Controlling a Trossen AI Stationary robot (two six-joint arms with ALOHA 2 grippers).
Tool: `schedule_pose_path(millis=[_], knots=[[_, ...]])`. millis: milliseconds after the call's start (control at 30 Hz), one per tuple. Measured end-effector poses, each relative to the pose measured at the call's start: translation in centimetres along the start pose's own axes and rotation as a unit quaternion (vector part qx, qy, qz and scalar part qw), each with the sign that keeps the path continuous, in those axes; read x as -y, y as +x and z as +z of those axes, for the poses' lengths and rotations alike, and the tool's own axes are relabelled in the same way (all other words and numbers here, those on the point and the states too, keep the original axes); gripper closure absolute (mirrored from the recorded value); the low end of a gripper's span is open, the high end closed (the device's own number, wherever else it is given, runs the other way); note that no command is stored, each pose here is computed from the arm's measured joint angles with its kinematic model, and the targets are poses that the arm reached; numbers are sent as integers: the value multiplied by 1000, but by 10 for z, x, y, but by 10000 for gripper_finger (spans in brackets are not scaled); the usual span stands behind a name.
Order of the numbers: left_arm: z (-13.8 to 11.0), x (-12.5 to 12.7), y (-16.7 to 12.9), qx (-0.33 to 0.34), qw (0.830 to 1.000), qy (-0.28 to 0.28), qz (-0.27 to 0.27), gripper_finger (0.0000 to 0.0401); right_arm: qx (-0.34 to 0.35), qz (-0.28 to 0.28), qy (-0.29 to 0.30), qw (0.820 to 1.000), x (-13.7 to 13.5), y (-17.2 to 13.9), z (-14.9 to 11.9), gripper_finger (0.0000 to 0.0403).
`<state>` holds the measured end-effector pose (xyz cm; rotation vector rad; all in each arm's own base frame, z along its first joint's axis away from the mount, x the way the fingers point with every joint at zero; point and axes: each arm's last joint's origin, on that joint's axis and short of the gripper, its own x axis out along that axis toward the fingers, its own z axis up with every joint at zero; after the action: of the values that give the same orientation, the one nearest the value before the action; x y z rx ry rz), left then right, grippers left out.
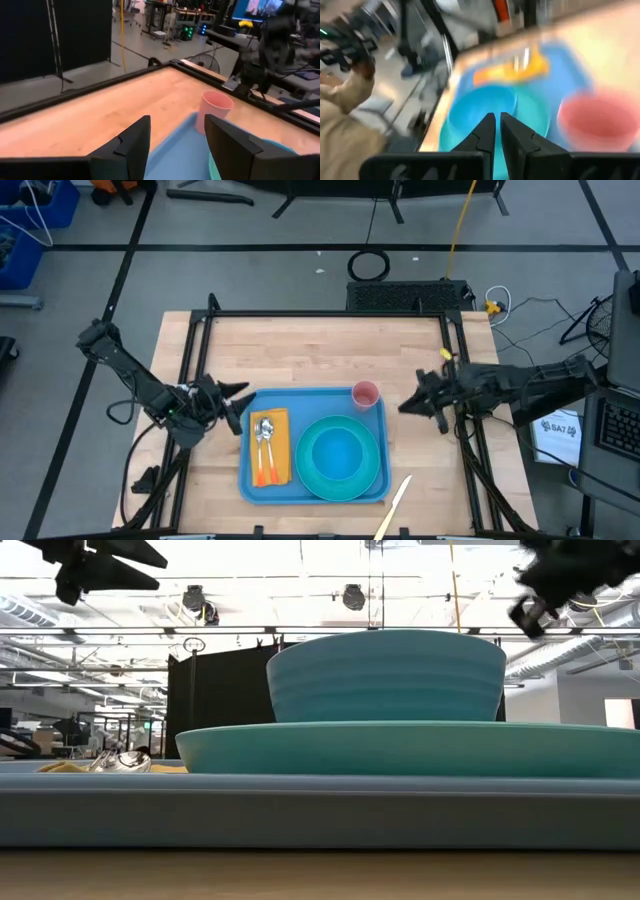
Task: Set up tray
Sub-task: Put the yellow table knife on the yellow napkin to the right of the orange spoon
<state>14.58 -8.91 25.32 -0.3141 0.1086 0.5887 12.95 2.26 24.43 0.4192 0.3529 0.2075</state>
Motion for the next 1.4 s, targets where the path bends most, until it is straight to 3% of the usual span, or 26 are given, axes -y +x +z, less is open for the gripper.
schedule_pose_path(millis=[100, 233, 400, 700, 867, 1000, 1400], knots=[[5, -5, 0, 1, 1000, 14, 3, 210, -104, -10, 67, 992, -3, 17, -19, 385], [10, -11, 1, 5, 1000, 26, 11, 210, -196, -12, 89, 976, -19, 40, -43, 398], [14, -20, 0, 8, 999, 37, 26, 210, -214, -15, 106, 971, -54, 64, -59, 402], [21, -28, -4, 15, 998, 53, 26, 210, -300, -86, 179, 933, -94, 101, -101, 403], [21, -28, -4, 12, 998, 59, 22, 210, -324, -98, 205, 918, -102, 114, -115, 403], [21, -27, -4, 8, 998, 59, 18, 210, -317, -82, 219, 919, -108, 122, -121, 403], [20, -27, -4, 1, 998, 67, 12, 210, -349, -106, 239, 900, -104, 126, -133, 403]])
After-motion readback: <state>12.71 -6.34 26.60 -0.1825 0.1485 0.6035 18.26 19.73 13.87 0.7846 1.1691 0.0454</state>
